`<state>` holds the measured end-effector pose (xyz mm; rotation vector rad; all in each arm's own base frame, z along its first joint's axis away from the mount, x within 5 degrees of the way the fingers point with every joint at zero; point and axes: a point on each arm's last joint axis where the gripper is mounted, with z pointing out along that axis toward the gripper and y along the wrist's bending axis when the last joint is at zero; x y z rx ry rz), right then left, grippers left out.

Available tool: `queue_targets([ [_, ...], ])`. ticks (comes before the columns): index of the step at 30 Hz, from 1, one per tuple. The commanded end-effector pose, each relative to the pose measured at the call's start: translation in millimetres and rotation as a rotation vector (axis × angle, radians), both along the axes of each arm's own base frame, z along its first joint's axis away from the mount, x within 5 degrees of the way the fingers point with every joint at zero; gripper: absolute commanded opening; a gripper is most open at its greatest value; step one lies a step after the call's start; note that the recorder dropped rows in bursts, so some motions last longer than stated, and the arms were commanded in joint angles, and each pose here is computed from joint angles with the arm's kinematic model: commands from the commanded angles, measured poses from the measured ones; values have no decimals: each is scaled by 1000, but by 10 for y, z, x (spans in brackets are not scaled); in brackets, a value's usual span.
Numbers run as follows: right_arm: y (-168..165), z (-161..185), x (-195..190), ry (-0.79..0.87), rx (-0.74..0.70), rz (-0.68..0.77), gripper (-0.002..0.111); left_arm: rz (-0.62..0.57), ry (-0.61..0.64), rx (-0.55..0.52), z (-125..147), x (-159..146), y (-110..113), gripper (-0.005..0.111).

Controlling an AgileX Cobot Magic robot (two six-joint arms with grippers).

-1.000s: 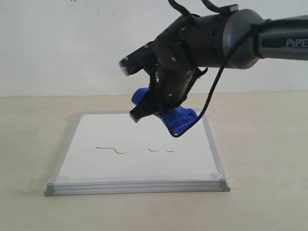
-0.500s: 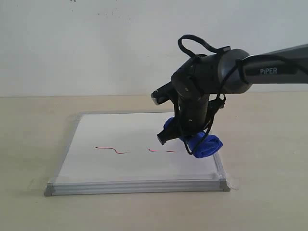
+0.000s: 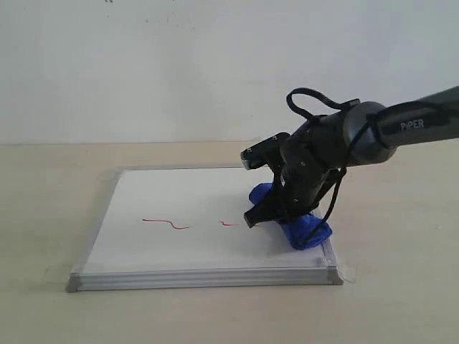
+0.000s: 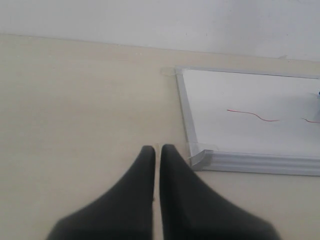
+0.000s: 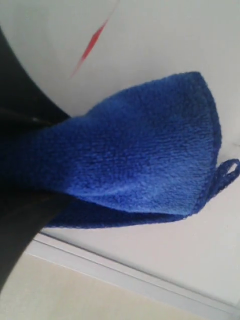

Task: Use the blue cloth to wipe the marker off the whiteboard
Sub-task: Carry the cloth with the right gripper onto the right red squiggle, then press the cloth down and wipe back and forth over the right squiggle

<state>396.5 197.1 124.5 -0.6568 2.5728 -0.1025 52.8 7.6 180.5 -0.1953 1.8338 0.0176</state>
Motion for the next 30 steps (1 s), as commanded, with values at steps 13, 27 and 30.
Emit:
queue_targets([
  [13,957,-240,-623,63,-86,390,0,-4,-7,-16,7,0,-6,4],
  [27,19,-263,-58,103,-135,41,0,-4,-7,-16,7,0,-6,4],
  [30,151,-274,-140,130,-106,69,0,-4,-7,-16,7,0,-6,4],
])
